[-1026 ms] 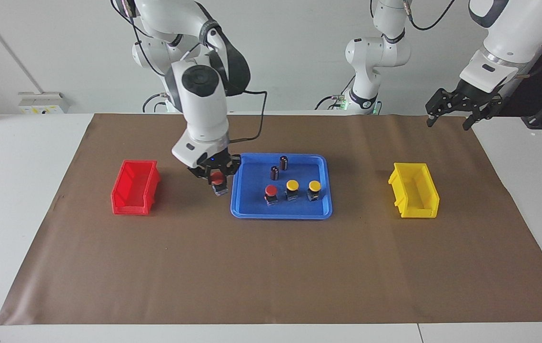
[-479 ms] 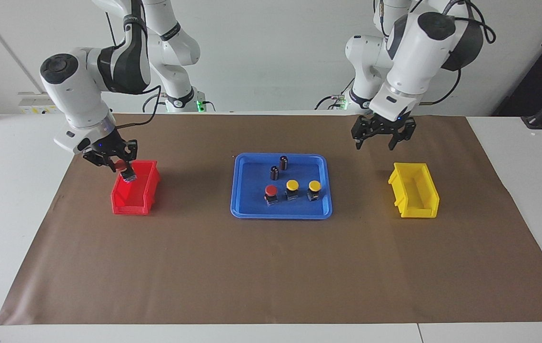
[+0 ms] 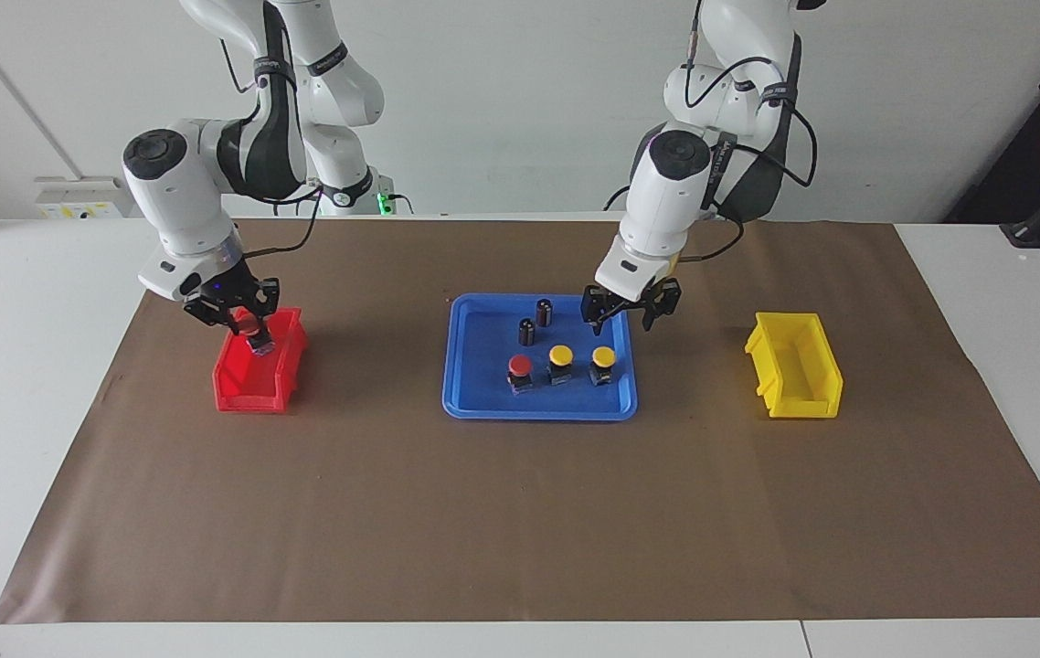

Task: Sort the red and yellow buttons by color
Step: 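Carry the red button to the red bin while the left gripper reaches a yellow button, then grasp the yellow button with the left gripper while the right gripper releases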

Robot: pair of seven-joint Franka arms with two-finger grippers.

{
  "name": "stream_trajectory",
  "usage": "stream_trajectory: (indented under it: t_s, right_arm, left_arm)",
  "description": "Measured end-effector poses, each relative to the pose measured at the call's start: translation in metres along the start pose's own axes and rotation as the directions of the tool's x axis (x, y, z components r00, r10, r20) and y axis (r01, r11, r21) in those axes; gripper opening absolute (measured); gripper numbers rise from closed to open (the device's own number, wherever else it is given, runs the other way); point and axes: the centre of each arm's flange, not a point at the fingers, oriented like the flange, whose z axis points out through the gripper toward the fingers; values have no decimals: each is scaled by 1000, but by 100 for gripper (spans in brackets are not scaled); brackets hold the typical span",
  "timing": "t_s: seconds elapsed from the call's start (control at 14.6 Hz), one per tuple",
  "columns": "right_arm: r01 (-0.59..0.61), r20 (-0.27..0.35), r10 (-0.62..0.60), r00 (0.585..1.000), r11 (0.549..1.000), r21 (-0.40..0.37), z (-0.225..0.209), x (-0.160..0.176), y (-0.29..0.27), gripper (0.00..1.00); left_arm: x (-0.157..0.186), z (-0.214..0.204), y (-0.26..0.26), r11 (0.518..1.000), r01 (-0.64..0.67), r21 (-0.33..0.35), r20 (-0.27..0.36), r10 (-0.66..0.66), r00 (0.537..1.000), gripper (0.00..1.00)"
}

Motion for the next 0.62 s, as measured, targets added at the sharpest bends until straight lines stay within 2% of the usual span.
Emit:
stream_trajectory:
  t_s: [0.21, 0.55, 0.62]
  right_arm:
    - [2, -20, -2, 1000, 1000, -4, 22, -9, -4, 41]
    - [-17, -8, 17, 1000, 1000, 3, 46, -21, 0, 41]
    - [-16, -10, 16, 1000, 1000, 2, 45, -20, 0, 48]
  left_arm:
    - [1, 19, -5, 1000, 8, -7, -14, -8, 1000, 73]
    - [1, 29, -3, 1000, 10, -10, -19, -10, 1000, 73]
    - [1, 30, -2, 1000, 15, -14, -24, -15, 1000, 73]
